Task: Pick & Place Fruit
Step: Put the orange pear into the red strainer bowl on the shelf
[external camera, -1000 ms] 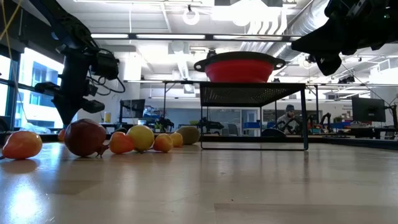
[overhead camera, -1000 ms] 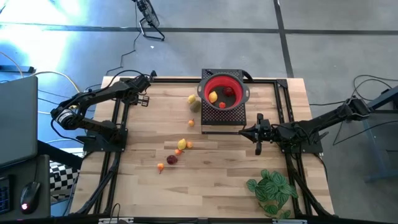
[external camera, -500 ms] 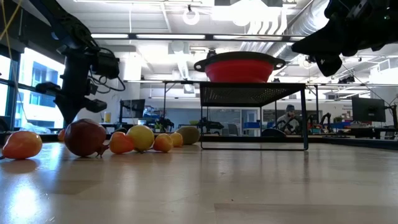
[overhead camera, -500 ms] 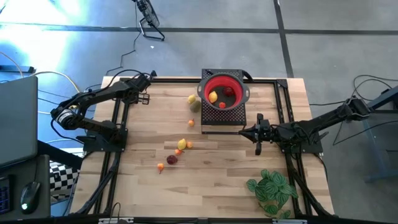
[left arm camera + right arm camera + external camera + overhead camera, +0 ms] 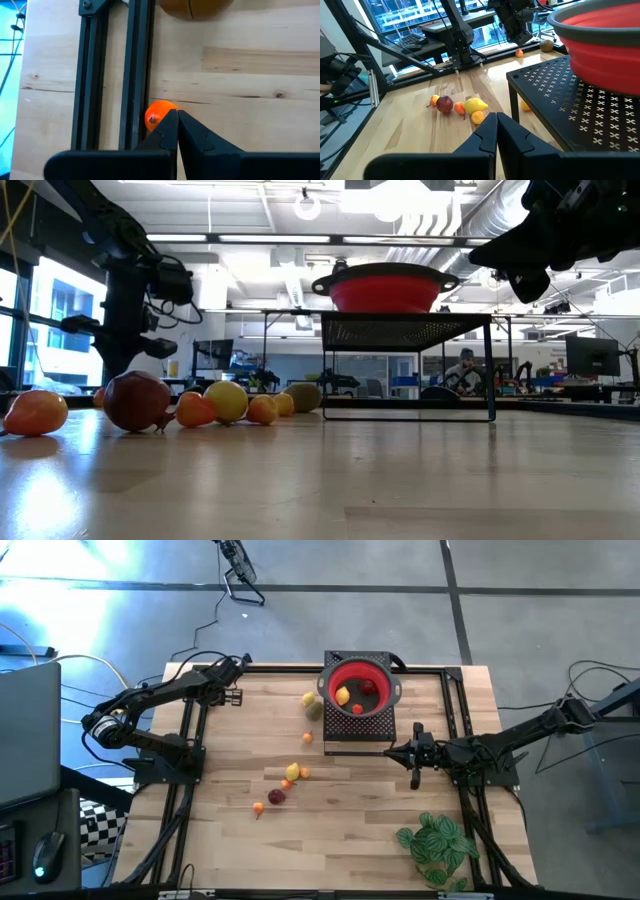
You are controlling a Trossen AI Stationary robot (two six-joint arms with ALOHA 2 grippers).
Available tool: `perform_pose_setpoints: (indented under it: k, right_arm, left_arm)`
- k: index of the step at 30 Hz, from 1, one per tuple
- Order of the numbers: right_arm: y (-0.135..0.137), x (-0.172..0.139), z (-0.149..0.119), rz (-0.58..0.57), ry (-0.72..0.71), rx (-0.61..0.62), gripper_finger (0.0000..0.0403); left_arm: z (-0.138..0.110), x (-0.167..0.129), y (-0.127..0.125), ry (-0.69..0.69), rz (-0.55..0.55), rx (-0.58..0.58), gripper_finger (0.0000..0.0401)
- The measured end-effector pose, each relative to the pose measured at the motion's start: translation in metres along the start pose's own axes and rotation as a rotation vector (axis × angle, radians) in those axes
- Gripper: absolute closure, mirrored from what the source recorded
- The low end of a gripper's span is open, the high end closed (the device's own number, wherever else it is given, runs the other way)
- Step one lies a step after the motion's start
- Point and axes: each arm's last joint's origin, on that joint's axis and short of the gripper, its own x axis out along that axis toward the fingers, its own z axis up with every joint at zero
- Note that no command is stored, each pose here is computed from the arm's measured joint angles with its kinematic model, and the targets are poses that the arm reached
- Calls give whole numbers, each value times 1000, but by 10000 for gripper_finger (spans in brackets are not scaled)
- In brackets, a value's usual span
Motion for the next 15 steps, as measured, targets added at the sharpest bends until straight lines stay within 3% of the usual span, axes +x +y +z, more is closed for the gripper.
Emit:
perform_pose_setpoints:
  k: [15]
  right_arm:
    - [0,0,0,4,3,-1,401]
  left_arm:
    - [-10,13,2,-93,79,-55,398]
